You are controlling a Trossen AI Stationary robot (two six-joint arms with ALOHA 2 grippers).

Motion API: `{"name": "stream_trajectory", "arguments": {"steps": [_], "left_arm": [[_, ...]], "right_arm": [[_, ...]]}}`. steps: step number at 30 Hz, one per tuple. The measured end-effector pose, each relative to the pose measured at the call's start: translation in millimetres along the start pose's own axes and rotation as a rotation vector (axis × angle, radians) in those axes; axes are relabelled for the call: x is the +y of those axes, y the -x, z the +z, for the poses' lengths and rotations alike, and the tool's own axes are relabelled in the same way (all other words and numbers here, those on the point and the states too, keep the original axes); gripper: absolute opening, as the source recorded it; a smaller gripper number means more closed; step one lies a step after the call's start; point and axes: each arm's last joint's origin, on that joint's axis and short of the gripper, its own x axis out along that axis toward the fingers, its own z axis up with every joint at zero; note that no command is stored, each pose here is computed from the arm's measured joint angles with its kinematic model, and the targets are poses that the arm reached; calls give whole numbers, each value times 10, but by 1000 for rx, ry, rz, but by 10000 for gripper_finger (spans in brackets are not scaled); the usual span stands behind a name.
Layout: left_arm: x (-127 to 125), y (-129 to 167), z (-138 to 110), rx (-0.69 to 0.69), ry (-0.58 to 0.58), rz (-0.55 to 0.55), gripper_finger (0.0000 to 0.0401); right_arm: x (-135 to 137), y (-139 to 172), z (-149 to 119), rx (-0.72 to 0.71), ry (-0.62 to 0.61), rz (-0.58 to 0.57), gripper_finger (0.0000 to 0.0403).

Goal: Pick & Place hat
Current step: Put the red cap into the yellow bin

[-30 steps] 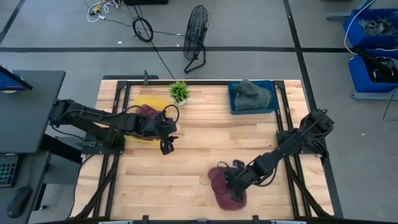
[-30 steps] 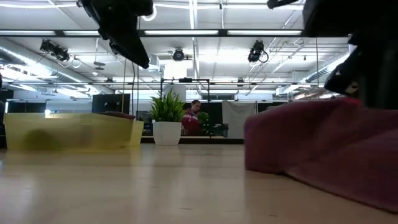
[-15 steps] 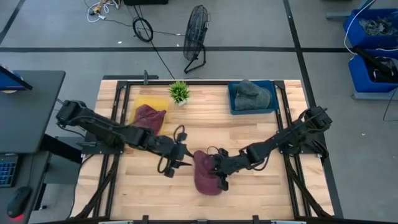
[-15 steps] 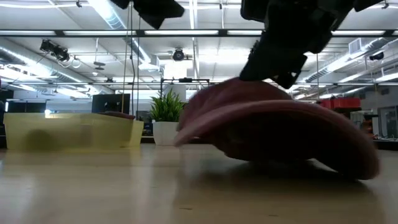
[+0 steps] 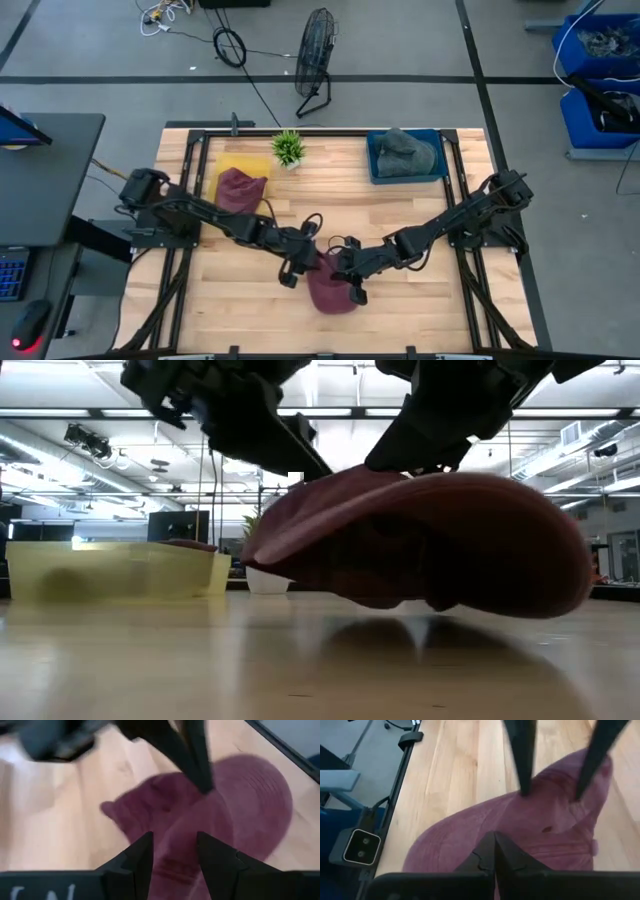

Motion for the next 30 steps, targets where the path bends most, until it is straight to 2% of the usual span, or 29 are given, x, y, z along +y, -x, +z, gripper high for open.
{"name": "stream_trajectory", "arguments": {"steps": [8, 15, 23, 30], "left_arm": [[-39, -105, -29, -33, 12, -98, 154], [-18, -103, 29, -88, 183, -111, 153], [-24, -128, -16, -54, 174, -112, 153], [22, -130, -45, -30, 189, -99, 153]], "right_arm": [[-14, -1, -9, 14, 37, -4, 0], [-80, -6, 22, 8, 24, -20, 0], [-151, -11, 61, -5, 39, -32, 0], [-135, -11, 59, 7, 85, 10, 0]]}}
